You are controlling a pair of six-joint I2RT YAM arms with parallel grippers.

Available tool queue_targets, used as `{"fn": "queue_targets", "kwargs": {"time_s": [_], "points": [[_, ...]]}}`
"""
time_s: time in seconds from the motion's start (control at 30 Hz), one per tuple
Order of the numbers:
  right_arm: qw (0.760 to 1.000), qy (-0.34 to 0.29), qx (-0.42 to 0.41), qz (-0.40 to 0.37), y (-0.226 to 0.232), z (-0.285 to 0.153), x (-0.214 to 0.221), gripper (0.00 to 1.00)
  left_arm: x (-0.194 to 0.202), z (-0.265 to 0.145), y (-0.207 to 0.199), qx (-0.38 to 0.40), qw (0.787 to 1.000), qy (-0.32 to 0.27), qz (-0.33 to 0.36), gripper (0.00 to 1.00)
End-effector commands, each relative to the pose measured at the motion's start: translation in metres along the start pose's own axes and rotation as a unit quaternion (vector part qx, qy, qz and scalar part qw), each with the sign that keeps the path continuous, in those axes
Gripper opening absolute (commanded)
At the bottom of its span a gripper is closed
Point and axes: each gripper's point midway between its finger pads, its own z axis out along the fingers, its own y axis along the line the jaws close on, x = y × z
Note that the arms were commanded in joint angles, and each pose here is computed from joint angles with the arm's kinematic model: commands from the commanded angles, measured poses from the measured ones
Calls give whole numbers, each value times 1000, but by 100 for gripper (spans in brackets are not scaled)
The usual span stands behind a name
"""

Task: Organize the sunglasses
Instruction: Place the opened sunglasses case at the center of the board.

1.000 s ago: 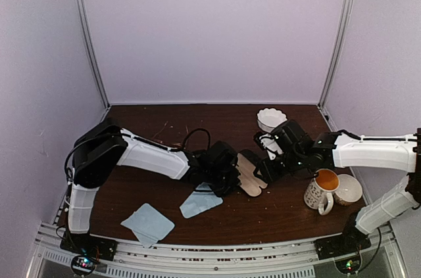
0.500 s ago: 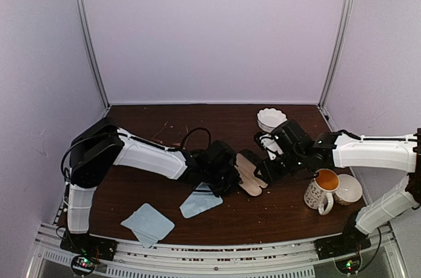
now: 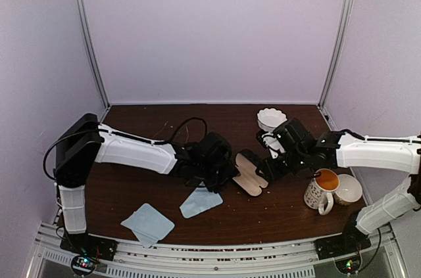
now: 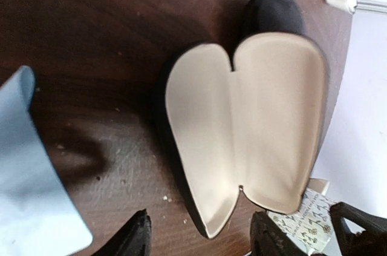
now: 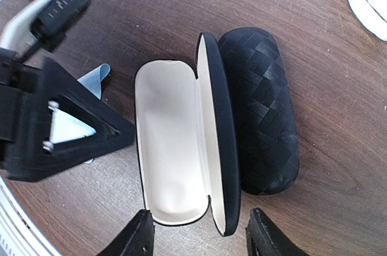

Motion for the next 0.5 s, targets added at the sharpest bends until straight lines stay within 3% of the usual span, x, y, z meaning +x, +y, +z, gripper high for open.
{"fn": "queue_targets", "kwargs": {"time_s": [0.0,0.23,0.33,0.47], "points": [[1000,-31,5,-1,1,-19,-20,53,-21,-40,-12,-4,997,-52,49,62],[998,-54,-13,-1,8,-32,-31,54,-55,-104,6,-86,970,-165,157,63],[998,-63,-16,-1,9,-36,-34,54,-70,-143,22,-148,940,-225,208,64],[997,-72,-17,0,9,-38,-37,54,-87,-208,55,-242,886,-303,255,68]]}}
